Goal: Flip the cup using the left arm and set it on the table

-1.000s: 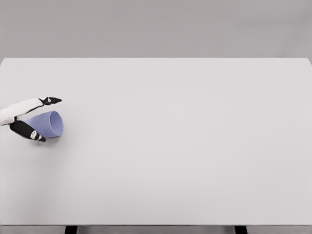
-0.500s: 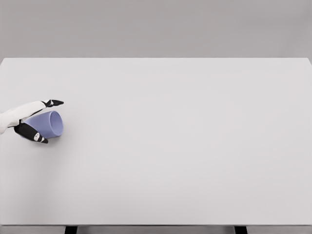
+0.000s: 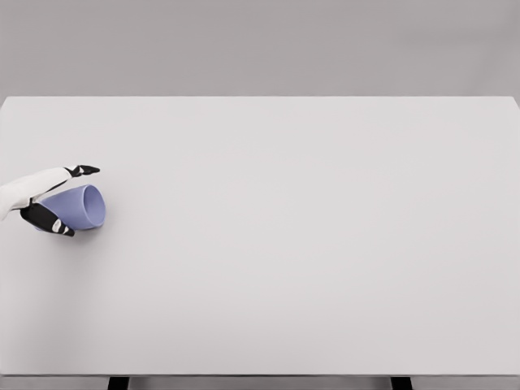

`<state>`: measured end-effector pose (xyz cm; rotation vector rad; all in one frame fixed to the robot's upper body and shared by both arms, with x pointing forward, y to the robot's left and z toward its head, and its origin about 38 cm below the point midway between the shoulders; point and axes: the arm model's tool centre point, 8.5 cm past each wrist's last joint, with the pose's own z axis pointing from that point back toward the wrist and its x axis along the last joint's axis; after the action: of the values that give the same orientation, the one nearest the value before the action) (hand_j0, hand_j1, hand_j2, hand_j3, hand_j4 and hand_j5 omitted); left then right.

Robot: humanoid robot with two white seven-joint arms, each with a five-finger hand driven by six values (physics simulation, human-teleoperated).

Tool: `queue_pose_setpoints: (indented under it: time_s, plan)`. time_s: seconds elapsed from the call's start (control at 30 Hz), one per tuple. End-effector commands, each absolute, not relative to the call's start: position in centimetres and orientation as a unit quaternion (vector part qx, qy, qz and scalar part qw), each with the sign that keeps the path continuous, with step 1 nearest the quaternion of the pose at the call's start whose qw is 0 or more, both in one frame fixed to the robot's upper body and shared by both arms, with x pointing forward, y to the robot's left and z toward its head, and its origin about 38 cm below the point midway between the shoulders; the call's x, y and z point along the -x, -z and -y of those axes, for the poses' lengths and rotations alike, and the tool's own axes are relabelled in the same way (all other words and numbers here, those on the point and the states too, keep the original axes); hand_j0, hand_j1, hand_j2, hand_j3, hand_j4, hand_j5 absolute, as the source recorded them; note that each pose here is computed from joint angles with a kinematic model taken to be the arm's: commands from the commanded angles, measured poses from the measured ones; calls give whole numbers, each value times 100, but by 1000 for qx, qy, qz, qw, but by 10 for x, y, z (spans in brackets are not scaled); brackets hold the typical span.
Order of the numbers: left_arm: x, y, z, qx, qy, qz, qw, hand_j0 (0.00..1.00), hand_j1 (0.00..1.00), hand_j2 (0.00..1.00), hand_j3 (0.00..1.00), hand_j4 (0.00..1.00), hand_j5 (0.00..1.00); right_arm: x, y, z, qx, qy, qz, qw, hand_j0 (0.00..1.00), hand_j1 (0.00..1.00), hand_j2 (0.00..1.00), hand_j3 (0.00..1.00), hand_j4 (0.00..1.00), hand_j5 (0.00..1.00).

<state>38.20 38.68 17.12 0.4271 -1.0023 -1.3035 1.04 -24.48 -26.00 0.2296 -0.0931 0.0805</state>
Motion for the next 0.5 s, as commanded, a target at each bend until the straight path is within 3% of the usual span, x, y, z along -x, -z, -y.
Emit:
queue_pose_setpoints:
  time_s: [0.0,0.47]
  plan:
    - [-383,-171,-386,-189,576,444,660,100,100,100,100,100,100,-10,260,245,-115,-40,47,992,100,100,100,100,100,100]
    - [-387,-160,-389,-189,571,437,669,100,100,100,100,100,100,-10,260,245,-115,-40,47,992,100,100,100,100,100,100]
